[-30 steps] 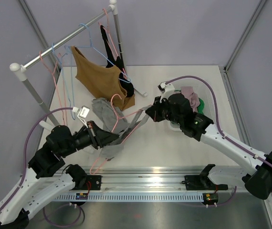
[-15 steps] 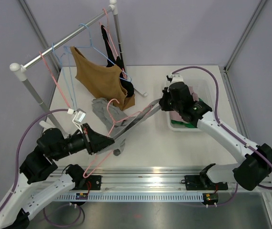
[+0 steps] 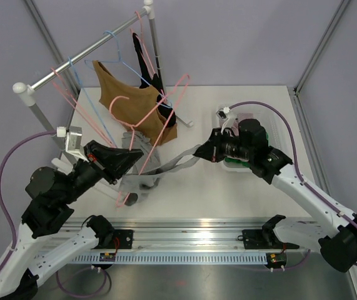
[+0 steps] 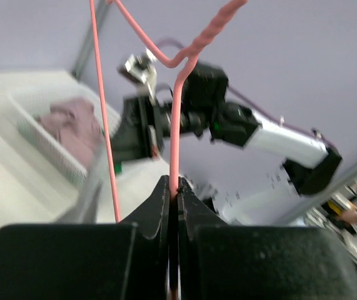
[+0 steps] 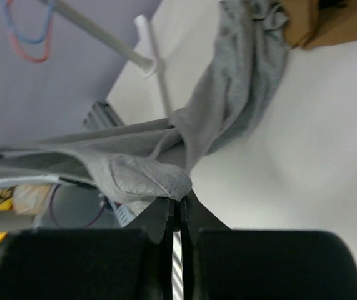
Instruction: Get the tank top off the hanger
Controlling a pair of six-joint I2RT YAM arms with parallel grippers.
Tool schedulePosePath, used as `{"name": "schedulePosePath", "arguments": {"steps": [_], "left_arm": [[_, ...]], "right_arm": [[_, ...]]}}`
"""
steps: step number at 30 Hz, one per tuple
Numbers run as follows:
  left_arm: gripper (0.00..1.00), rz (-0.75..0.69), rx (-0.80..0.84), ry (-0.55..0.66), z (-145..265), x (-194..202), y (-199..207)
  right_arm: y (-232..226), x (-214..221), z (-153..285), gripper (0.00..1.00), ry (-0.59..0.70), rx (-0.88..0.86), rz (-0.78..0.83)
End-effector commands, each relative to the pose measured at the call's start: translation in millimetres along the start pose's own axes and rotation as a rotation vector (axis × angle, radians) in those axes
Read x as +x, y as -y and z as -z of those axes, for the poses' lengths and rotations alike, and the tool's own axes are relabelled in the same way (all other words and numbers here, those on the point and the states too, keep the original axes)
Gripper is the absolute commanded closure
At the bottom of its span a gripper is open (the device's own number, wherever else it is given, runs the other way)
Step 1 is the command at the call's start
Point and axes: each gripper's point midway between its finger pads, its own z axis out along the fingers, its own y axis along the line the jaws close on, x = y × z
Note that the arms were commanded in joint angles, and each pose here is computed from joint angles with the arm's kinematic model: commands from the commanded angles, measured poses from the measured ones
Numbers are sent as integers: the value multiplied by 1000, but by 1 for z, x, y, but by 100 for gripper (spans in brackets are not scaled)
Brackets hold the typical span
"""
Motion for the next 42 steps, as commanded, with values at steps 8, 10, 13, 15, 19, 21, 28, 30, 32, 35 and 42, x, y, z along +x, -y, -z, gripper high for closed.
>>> {"name": "schedulePosePath", "arguments": {"steps": [8,10,13,15,19,21,28,30,32,35,42], "left_arm": [[100,-427,-162,603,-27,-142,-11],[100,-432,-263,676,-20,-163,-21],[100,-418,-331,730,-16,-175,-29],[100,-383,-327,779,-7,-179,-28],[100,-359,-271,862,7,-180,-21],[100,-366,-263,873,9,-183,-18],[100,-307,-352,725,-2,-174,-30],[100,-245,-404,679,-3,-161,-45],[100,-190,-454,671,3,-153,-57],[100,-122,-508,634,7,-135,-73],[100,-48,-498,604,23,-112,-79]], "right_arm": [[-4,52,80,100,-27,39,76],[-1,56,96,100,-11,70,96],[-11,55,105,100,12,32,108],[-15,61,105,100,1,0,84],[-49,57,92,100,27,-237,59],[-56,60,89,100,-7,-278,32],[7,58,76,100,-24,76,11],[4,63,70,82,-47,52,-8],[7,68,60,49,-71,42,-37],[12,73,50,7,-83,55,-49],[36,77,31,0,-121,146,-60]]}}
